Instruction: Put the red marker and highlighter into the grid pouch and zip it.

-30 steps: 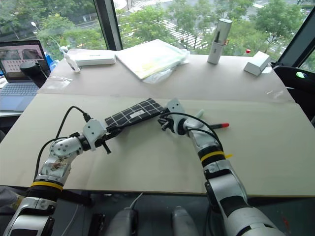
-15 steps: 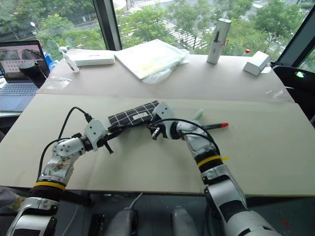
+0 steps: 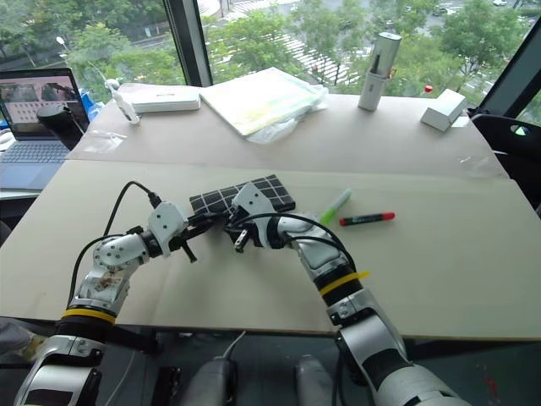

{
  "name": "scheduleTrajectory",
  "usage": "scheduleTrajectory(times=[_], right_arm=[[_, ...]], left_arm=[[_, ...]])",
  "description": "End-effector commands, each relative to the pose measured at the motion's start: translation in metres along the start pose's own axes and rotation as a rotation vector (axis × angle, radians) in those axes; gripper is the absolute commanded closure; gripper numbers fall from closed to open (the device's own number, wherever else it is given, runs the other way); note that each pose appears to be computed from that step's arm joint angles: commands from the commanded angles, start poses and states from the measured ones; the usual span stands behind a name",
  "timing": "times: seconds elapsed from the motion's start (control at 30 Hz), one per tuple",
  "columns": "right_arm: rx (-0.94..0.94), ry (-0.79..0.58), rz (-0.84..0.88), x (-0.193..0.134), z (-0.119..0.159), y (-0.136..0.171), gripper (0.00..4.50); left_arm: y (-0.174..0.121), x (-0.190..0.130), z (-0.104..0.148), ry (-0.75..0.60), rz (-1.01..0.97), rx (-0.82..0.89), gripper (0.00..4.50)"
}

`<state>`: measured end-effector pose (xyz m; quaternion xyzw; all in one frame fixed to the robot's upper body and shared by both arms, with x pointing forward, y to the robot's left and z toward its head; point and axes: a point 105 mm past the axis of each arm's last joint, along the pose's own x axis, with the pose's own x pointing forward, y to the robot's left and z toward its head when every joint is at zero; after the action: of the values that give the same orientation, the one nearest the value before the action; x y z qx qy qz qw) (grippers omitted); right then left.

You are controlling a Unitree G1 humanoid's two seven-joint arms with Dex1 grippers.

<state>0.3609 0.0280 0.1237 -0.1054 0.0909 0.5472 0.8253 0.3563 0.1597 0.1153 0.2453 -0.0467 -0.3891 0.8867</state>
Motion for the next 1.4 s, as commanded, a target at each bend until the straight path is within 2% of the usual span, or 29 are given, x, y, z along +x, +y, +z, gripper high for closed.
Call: scheduleTrajectory(times=[0.03,0.13,0.23,0.33,0.4,0.53,0.6,0.7,1.07,1.4], right_arm=[[-0.009,-0.086,-0.009,-0.011,0.023,-0.005,3.03],[0.006,-0.096,0.003,-0.027,0.024,-0.008,2.00],[0.025,-0.112,0.094,-0.063,0.020,-0.001,0.99],[-0.020,-0.071,0.180,-0.117,0.005,0.013,0.99],[-0.042,-0.047,0.134,-0.139,0.000,0.006,0.99],[-0.133,-0.026,-0.130,-0.184,0.004,-0.043,0.99],[-0.162,-0.001,-0.211,-0.198,0.003,-0.061,0.99],[-0.221,0.117,-0.277,-0.216,-0.015,-0.086,0.99],[-0.215,0.269,-0.282,-0.221,-0.049,-0.130,0.99],[-0.182,0.435,-0.194,-0.220,-0.069,-0.133,0.99]], left_arm=[[0.003,0.002,0.011,-0.033,0.000,0.033,4.50],[0.003,0.002,0.012,-0.035,0.001,0.032,4.50],[0.006,0.001,0.016,-0.060,0.016,-0.001,4.50],[0.009,-0.003,0.026,-0.113,0.007,-0.089,4.50],[0.010,-0.007,0.029,-0.125,-0.011,-0.125,4.50],[0.011,-0.022,0.037,-0.139,-0.075,-0.187,4.50],[0.012,-0.027,0.038,-0.135,-0.096,-0.204,4.50],[0.014,-0.037,0.042,-0.122,-0.125,-0.229,4.50],[0.015,-0.045,0.046,-0.118,-0.118,-0.242,4.50],[0.015,-0.049,0.047,-0.116,-0.094,-0.238,4.50]])
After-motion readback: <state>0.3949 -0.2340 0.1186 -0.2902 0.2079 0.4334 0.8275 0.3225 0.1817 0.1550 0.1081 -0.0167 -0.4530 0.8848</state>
